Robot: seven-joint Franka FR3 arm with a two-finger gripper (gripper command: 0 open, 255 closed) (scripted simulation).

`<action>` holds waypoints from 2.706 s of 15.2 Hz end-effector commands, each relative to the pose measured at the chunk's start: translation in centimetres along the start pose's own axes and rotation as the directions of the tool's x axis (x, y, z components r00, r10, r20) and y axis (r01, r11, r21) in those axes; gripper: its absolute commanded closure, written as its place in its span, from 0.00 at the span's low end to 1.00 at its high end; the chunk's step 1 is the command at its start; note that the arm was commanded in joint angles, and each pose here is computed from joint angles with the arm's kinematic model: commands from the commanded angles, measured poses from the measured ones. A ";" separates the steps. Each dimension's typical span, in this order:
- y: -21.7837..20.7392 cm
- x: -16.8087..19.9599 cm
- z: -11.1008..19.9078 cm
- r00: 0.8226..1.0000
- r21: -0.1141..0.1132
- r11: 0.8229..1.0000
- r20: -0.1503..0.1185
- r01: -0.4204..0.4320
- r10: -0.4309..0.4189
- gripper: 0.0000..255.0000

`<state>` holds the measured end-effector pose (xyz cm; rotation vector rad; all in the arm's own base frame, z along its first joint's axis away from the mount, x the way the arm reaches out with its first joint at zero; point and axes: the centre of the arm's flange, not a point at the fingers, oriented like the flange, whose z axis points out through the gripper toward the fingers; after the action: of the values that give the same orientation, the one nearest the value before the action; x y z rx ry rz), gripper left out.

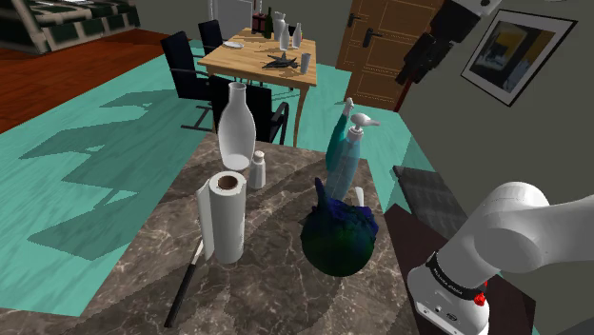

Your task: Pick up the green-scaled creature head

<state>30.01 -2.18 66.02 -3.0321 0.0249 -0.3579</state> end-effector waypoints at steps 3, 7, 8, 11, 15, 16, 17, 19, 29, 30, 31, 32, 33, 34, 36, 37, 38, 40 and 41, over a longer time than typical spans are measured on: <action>-2.6 -0.6 1.2 0.999 -0.031 0.999 0.020 -0.044 0.045 0.00; -7.9 -1.7 3.7 0.989 -0.095 0.987 0.055 -0.130 0.135 0.00; -9.2 -1.8 4.3 0.985 -0.111 0.982 0.063 -0.151 0.158 0.00; -13.0 -2.3 6.5 0.970 -0.161 0.964 0.084 -0.211 0.227 0.00; -18.0 -2.6 9.5 0.942 -0.229 0.930 0.107 -0.288 0.318 0.00; -19.3 -2.7 10.4 0.934 -0.246 0.920 0.112 -0.306 0.340 0.00; -20.5 -2.7 11.2 0.925 -0.263 0.909 0.116 -0.323 0.363 0.00; -22.9 -2.7 12.9 0.905 -0.298 0.885 0.123 -0.358 0.407 0.00; -29.0 -2.7 20.2 0.840 -0.393 0.806 0.133 -0.443 0.526 0.00; -29.0 -2.8 20.7 0.840 -0.393 0.806 0.133 -0.443 0.526 0.00; -28.9 -3.0 21.2 0.840 -0.393 0.806 0.133 -0.443 0.526 0.00; -28.9 -3.1 21.7 0.840 -0.393 0.806 0.133 -0.443 0.526 0.00; -28.9 -3.2 22.0 0.840 -0.393 0.806 0.133 -0.443 0.526 0.00; -28.9 -3.2 22.0 0.840 -0.393 0.806 0.133 -0.443 0.526 0.00; -28.8 -3.1 22.1 0.840 -0.393 0.806 0.133 -0.443 0.526 1.00; -28.9 -3.1 22.1 0.840 -0.392 0.806 0.133 -0.443 0.526 1.00; -28.9 -3.1 22.1 0.840 -0.392 0.806 0.133 -0.443 0.526 1.00; -28.9 -3.2 22.1 0.840 -0.392 0.806 0.133 -0.443 0.526 1.00; -28.9 -3.2 22.1 0.840 -0.392 0.806 0.133 -0.443 0.526 1.00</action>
<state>32.29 28.54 46.58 -3.2100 0.9353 0.0636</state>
